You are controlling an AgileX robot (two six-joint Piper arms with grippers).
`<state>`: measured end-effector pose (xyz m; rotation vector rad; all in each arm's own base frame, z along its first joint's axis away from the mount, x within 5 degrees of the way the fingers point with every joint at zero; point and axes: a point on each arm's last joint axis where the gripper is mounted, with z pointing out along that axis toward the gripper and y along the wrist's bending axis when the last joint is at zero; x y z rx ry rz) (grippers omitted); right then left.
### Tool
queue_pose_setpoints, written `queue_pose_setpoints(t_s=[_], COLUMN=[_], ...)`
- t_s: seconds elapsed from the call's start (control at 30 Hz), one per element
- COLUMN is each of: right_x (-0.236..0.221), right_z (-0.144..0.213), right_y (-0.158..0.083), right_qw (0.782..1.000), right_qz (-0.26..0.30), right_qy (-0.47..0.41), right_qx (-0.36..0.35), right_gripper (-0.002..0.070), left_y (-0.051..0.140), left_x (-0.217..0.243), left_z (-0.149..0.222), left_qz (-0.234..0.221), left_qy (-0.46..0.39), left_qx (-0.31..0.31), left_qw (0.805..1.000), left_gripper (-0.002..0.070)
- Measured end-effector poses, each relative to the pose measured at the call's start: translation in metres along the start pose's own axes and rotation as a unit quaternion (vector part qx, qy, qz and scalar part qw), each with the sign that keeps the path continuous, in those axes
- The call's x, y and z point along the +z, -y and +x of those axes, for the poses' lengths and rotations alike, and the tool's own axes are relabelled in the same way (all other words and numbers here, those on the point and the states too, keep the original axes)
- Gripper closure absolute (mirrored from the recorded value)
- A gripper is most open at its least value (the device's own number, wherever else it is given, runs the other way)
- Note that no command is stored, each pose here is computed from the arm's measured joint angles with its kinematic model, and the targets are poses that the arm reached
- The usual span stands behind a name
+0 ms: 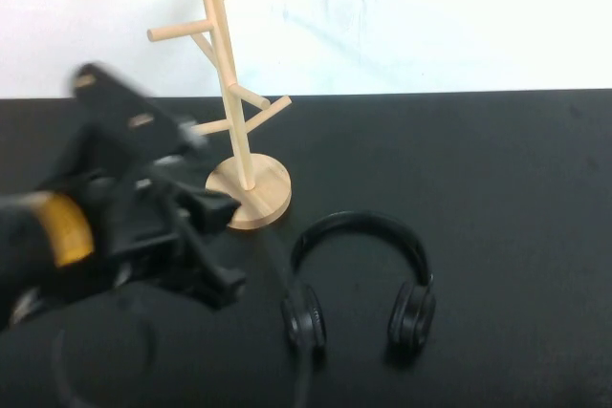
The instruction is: Take out the headphones from the headphone stand
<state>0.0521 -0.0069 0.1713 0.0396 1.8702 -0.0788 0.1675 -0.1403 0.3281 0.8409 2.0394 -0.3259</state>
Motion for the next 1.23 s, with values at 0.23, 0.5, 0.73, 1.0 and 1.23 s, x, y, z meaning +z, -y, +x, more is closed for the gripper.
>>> queue_pose_setpoints(t_s=[0.23, 0.5, 0.73, 1.0, 1.23], right_x=[0.000, 0.000, 0.000, 0.000, 0.000], right_z=[0.000, 0.000, 0.000, 0.000, 0.000], right_y=[0.000, 0.000, 0.000, 0.000, 0.000], right_qw=[1.000, 1.000, 1.000, 1.000, 1.000], right_qz=[0.000, 0.000, 0.000, 0.000, 0.000], right_qy=[0.000, 0.000, 0.000, 0.000, 0.000], right_qx=[0.000, 0.000, 0.000, 0.000, 0.000], right_gripper=[0.0685, 0.0685, 0.0685, 0.0685, 0.0685], left_y=[-0.018, -0.020, -0.014, -0.010, -0.009], left_x=[-0.035, -0.075, -0.072, -0.055, -0.053], left_z=[0.070, 0.155, 0.197, 0.224, 0.229], left_qz=[-0.083, -0.236, -0.289, -0.264, -0.260], left_qy=[0.179, 0.316, 0.334, 0.174, 0.147], left_qx=[-0.033, -0.066, -0.107, -0.166, -0.175], left_qw=[0.980, 0.917, 0.891, 0.934, 0.938], left_gripper=[0.0677, 0.0678, 0.0678, 0.0678, 0.0678])
